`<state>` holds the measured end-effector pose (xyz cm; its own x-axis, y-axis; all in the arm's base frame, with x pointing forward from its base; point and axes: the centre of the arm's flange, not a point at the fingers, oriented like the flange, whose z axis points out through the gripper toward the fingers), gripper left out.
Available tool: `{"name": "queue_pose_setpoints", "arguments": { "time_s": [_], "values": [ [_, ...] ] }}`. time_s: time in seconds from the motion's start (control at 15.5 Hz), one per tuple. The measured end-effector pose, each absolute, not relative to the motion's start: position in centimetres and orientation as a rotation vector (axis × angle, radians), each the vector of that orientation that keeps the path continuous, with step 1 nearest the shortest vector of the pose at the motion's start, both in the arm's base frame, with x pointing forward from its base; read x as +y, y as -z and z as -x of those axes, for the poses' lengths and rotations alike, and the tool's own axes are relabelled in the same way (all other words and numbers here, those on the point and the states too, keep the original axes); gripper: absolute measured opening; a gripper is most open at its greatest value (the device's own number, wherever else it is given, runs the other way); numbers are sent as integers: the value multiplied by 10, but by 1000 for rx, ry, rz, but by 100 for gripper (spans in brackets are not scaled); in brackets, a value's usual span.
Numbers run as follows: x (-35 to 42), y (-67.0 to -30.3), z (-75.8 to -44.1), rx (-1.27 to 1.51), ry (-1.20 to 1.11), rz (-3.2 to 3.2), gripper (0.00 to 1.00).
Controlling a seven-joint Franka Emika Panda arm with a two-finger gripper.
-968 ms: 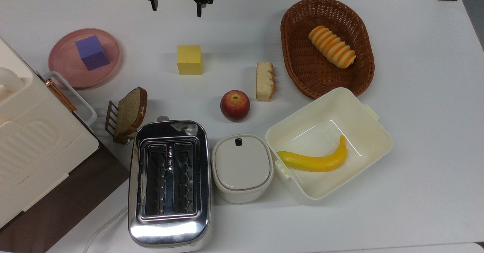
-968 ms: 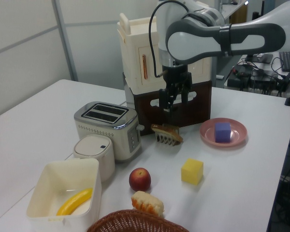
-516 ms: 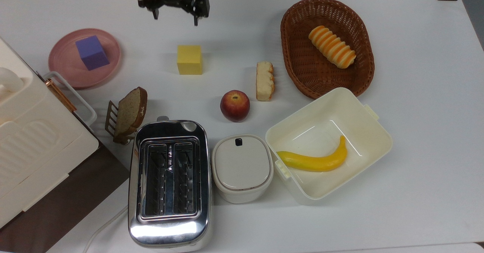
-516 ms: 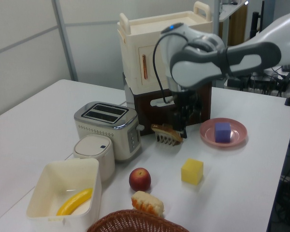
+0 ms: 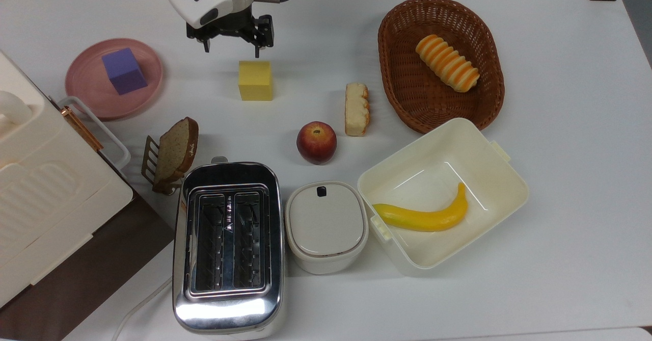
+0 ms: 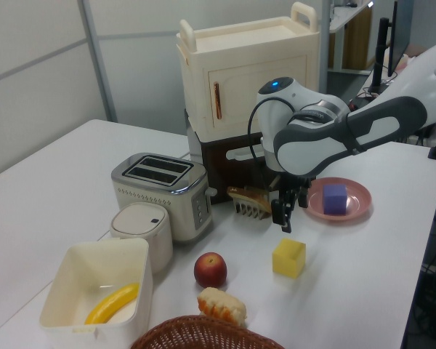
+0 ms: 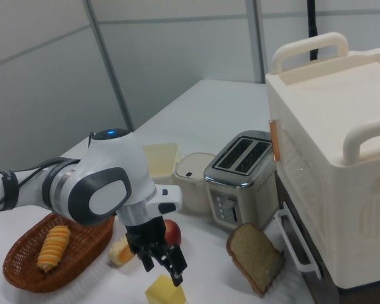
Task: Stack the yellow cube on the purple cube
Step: 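Lower the gripper around the yellow cube and close on it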
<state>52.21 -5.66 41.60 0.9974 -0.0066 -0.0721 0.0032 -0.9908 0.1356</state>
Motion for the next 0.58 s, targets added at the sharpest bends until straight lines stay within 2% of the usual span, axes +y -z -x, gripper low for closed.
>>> {"name": "queue_pose_setpoints", "arguments": {
  "time_s": [0.58],
  "values": [
    [-24,-397,-518,68,165,-3050,100]
  ]
}}
